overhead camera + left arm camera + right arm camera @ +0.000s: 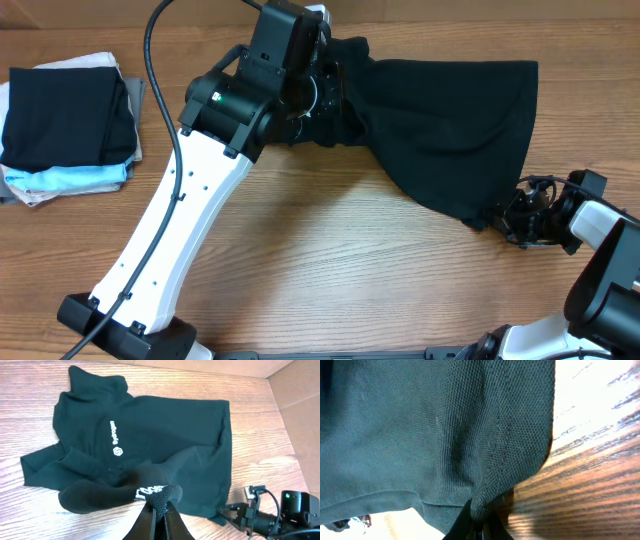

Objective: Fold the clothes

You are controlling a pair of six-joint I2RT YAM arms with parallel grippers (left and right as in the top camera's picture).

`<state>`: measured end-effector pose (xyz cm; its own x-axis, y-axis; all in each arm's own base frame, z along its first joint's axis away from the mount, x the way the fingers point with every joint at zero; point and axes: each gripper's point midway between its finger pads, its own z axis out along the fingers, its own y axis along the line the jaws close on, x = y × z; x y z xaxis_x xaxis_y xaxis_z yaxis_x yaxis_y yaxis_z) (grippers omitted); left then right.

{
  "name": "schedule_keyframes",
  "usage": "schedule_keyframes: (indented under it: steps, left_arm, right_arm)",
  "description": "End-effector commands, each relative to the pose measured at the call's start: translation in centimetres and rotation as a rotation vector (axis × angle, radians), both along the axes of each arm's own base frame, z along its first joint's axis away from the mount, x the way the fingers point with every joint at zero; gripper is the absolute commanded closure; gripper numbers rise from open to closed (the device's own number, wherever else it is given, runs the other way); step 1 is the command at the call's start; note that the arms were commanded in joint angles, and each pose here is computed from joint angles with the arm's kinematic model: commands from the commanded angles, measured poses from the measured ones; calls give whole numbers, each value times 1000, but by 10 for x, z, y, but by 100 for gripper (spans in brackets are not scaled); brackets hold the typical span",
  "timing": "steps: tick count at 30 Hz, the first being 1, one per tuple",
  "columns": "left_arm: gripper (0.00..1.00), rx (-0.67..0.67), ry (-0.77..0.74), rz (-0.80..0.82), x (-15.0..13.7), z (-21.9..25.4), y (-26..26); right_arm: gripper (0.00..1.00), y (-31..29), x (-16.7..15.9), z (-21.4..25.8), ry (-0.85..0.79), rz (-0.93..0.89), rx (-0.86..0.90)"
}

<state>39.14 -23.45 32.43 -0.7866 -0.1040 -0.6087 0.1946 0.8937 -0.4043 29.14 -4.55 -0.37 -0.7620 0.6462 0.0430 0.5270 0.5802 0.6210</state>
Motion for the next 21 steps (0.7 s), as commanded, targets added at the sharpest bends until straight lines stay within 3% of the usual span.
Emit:
schedule_keyframes:
  steps: [1, 6, 12, 17, 21]
  left_arm:
    - [96, 27, -93, 21, 2, 26, 12]
    - [96, 67, -151, 41, 7, 40, 22]
    - [96, 61, -258, 67, 8, 85, 36]
    - [96, 74, -338, 106, 6, 118, 52]
    - [96, 84, -380, 148, 3, 136, 65]
  right_arm:
    - [96, -12, -4, -8, 56, -11, -53]
    - [96, -35, 30, 48, -21, -28, -78]
    - [96, -62, 75, 148, -174, -26, -173]
    - [96, -72, 91, 213, -281, 14, -251]
    - [96, -76, 95, 238, -322, 25, -291]
